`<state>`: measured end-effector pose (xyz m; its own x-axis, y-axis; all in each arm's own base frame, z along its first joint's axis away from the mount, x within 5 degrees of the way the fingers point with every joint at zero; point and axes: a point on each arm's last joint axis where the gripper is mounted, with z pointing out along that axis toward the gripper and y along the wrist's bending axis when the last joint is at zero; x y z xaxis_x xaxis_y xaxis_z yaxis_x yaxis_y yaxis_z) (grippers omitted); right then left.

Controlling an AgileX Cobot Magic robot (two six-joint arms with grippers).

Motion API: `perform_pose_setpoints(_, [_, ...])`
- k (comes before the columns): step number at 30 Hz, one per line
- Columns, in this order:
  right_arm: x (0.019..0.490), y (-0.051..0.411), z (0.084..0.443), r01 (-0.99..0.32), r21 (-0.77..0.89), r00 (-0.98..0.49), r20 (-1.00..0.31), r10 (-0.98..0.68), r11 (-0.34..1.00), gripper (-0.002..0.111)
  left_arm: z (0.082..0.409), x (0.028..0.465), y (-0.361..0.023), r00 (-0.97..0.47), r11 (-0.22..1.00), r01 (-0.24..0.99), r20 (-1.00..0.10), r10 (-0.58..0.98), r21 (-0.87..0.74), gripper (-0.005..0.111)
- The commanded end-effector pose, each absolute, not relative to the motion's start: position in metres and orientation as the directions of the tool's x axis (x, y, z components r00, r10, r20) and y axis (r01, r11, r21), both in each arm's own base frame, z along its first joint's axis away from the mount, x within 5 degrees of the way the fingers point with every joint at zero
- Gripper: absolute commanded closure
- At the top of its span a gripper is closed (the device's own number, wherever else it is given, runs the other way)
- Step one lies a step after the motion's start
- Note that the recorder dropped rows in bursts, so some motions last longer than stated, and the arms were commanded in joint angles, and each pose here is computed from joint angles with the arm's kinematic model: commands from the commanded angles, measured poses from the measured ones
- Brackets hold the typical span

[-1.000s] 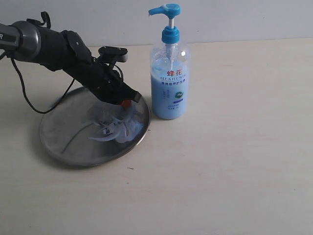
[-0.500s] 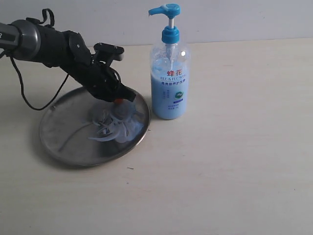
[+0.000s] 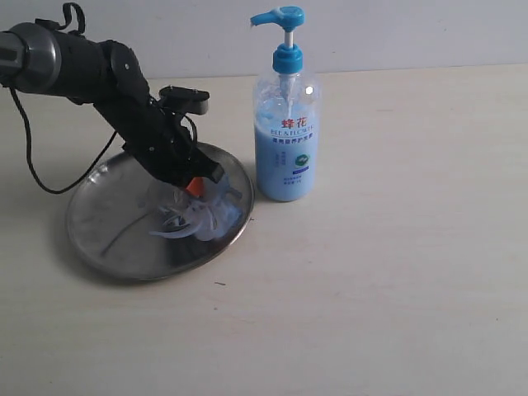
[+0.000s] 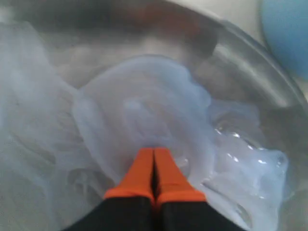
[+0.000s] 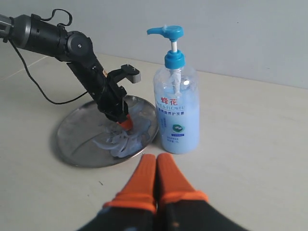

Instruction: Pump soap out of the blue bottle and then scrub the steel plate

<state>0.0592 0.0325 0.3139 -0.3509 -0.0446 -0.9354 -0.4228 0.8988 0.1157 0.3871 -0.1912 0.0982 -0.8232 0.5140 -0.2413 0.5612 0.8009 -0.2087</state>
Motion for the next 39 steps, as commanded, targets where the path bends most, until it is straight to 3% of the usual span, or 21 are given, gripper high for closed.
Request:
perform_pose_setpoints(1, [0.059,0.032,0.314,-0.424,0.119,-0.345,-0.938,-0.039,0.898,0.108,0.077,0.368,-0.192,-0.815,0.758,0.569,-0.097,0.571,-0.320,0.107])
perform_pose_setpoints(9, [0.059,0.032,0.314,-0.424,0.119,-0.345,-0.938,-0.039,0.898,0.108,0.079,0.370,-0.205,-0.815,0.737,0.577,-0.188,0.548,-0.353,0.107])
perform_pose_setpoints(23, [0.059,0.032,0.314,-0.424,0.117,-0.345,-0.938,-0.041,0.898,0.108,0.079,0.394,-0.204,-0.753,0.772,0.620,-0.386,0.534,-0.142,0.107])
perform_pose_setpoints(31, [0.059,0.032,0.314,-0.426,0.110,-0.338,-0.940,-0.045,0.898,0.108,0.077,0.397,-0.193,-0.737,0.780,0.625,-0.341,0.583,-0.018,0.107])
perform_pose_setpoints(39, [0.059,0.032,0.314,-0.426,0.112,-0.339,-0.940,-0.044,0.898,0.108,0.073,0.381,-0.193,-0.740,0.744,0.664,-0.200,0.642,-0.068,0.107])
